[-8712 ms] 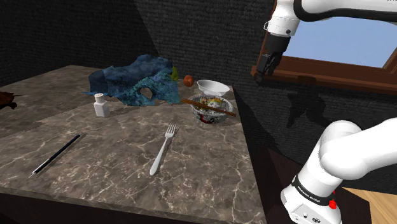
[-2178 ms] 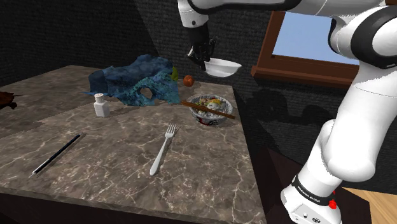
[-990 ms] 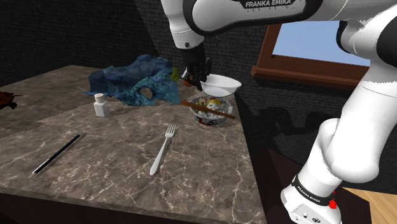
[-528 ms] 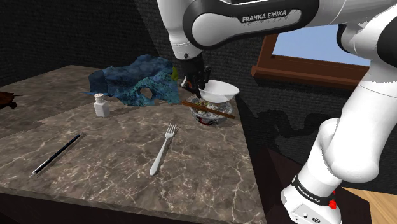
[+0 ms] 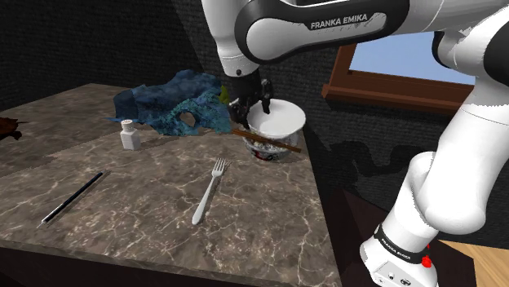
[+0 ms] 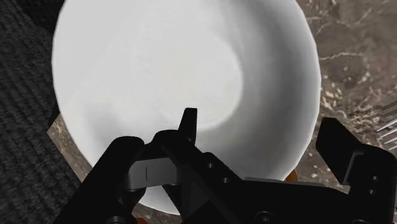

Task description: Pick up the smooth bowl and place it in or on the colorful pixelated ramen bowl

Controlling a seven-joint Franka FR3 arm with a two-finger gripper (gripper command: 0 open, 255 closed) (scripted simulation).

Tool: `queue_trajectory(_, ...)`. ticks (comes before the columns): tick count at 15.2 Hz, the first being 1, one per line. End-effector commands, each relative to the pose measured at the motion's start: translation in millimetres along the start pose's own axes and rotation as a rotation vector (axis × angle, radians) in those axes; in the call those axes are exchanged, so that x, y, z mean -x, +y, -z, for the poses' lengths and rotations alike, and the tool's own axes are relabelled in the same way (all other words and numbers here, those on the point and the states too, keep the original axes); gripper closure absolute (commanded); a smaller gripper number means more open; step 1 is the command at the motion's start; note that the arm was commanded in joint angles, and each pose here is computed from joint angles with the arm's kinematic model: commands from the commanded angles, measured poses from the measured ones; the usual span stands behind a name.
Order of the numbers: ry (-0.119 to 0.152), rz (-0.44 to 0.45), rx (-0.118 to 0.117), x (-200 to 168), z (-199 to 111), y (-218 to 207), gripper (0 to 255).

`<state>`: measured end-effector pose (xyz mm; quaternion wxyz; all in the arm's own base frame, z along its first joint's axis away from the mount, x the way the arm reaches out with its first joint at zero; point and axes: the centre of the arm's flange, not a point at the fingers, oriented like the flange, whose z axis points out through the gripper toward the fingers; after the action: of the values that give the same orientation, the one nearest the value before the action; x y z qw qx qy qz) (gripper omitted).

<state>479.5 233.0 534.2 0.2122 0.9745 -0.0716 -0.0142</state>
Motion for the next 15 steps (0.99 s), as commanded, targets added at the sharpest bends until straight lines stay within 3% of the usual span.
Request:
queue_trajectory(1, 0.000, 0.000, 0.000, 0.0, -0.2, 0.0, 0)
queue_trajectory(3, 0.000, 0.000, 0.000, -0.1, -0.1, -0.1, 0)
queue_trajectory(7, 0.000, 0.000, 0.000, -0.1, 49.9, -0.1, 0)
queue_trajectory(15, 0.000, 0.000, 0.000, -0.1, 49.9, -0.1, 0)
